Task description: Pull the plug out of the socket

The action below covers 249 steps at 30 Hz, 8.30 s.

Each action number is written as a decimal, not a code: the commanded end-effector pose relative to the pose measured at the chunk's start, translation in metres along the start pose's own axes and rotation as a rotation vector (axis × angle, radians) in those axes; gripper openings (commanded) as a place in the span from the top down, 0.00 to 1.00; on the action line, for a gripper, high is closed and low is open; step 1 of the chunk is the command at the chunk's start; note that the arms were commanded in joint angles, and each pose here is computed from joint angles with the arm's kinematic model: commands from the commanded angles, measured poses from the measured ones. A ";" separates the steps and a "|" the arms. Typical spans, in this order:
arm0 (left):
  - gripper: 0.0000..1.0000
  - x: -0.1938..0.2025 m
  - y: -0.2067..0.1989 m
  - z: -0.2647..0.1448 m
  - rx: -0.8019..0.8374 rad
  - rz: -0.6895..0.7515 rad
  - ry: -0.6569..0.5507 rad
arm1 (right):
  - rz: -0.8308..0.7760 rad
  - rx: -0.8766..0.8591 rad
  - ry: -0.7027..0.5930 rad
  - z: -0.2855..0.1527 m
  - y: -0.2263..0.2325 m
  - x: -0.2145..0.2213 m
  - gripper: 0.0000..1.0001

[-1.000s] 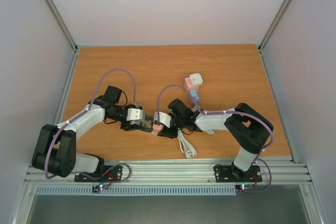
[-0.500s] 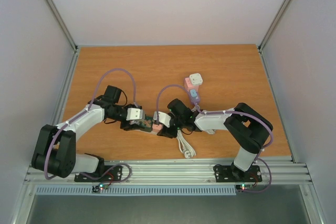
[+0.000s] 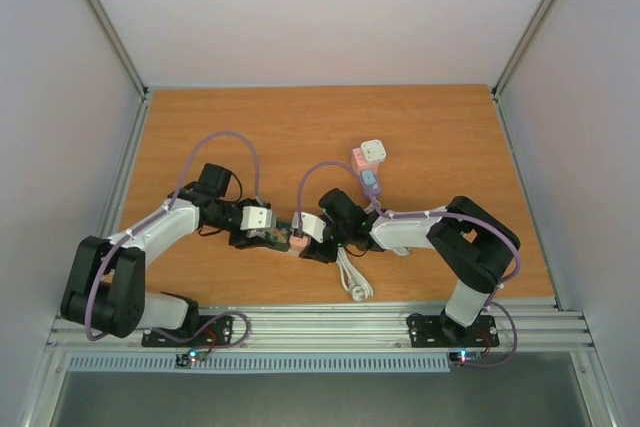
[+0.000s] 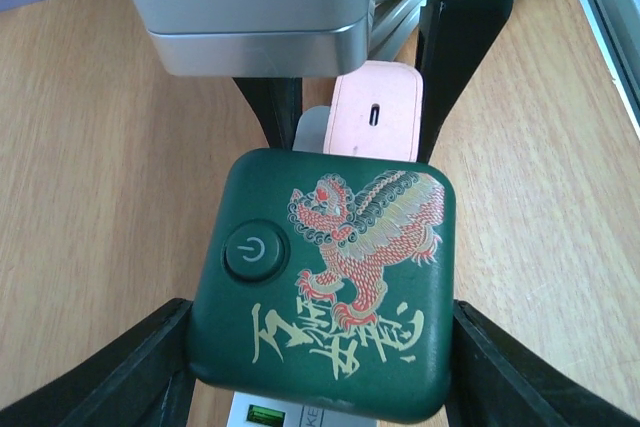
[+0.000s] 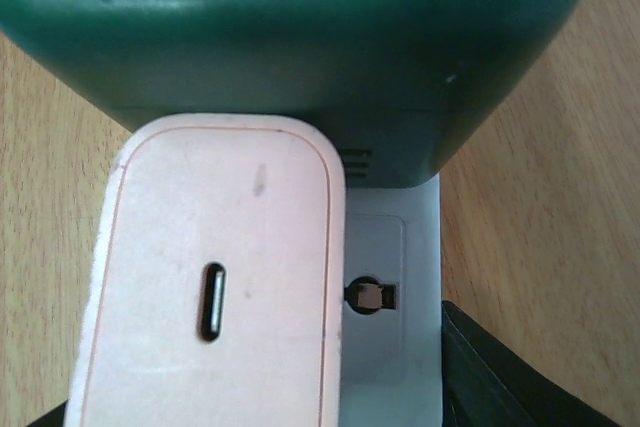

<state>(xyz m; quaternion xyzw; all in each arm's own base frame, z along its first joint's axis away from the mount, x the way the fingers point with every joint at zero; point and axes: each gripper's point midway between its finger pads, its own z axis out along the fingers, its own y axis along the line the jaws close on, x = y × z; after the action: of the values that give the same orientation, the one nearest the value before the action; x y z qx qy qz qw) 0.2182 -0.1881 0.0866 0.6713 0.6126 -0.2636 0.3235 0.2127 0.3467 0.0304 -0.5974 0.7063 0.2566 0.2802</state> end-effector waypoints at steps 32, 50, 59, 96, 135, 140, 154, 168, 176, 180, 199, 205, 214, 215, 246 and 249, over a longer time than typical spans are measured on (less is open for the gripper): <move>0.68 0.002 -0.005 0.004 -0.003 -0.055 -0.014 | -0.022 0.044 -0.071 -0.006 -0.009 -0.022 0.66; 0.68 -0.012 -0.002 -0.005 -0.039 -0.054 -0.045 | -0.020 0.035 -0.062 -0.001 -0.005 -0.011 0.69; 0.70 -0.036 0.003 -0.018 -0.062 -0.035 -0.111 | -0.029 0.054 -0.048 -0.001 -0.007 -0.004 0.69; 0.76 -0.056 0.043 -0.103 -0.221 -0.105 -0.152 | -0.001 0.080 -0.068 -0.007 -0.012 -0.014 0.45; 0.64 0.123 0.294 -0.224 -0.496 -0.043 0.965 | 0.094 0.030 -0.190 -0.104 0.019 -0.083 0.01; 0.63 0.153 0.310 -0.217 -0.475 0.014 1.063 | 0.097 0.043 -0.185 -0.101 0.017 -0.077 0.02; 0.57 0.203 0.337 -0.191 -0.427 0.125 1.191 | 0.110 0.049 -0.159 -0.090 0.013 -0.069 0.01; 0.00 0.178 0.348 -0.187 -0.496 0.097 1.051 | 0.120 0.056 -0.168 -0.092 0.012 -0.070 0.01; 0.00 0.109 0.339 -0.202 -0.632 -0.013 0.739 | 0.131 0.054 -0.191 -0.099 0.011 -0.076 0.01; 0.00 0.063 0.322 -0.202 -0.718 -0.077 0.509 | 0.135 0.059 -0.196 -0.103 0.011 -0.078 0.02; 0.00 -0.037 0.145 -0.140 -0.569 -0.214 -0.010 | 0.077 0.035 -0.215 -0.116 0.032 -0.058 0.01; 0.00 -0.030 0.105 -0.093 -0.489 -0.272 0.014 | 0.066 0.017 -0.164 -0.108 0.037 -0.040 0.01; 0.05 -0.046 0.013 -0.042 -0.066 -0.113 -0.074 | 0.087 0.026 -0.104 -0.094 0.032 -0.025 0.01; 0.07 -0.047 0.010 -0.038 -0.056 -0.088 -0.086 | 0.083 0.033 -0.100 -0.093 0.031 -0.023 0.01; 0.56 -0.039 -0.001 0.051 0.060 0.056 0.050 | -0.101 0.076 -0.203 -0.067 0.024 -0.014 0.07; 0.65 -0.036 -0.003 0.049 0.057 0.066 0.062 | -0.111 0.076 -0.216 -0.061 0.021 -0.017 0.09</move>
<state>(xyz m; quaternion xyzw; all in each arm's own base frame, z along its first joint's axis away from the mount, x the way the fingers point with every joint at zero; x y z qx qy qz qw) 0.2071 -0.2435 0.0727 0.6959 0.6121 -0.2594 0.2717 0.1844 0.3086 0.0817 -0.5853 0.6735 0.2660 0.3648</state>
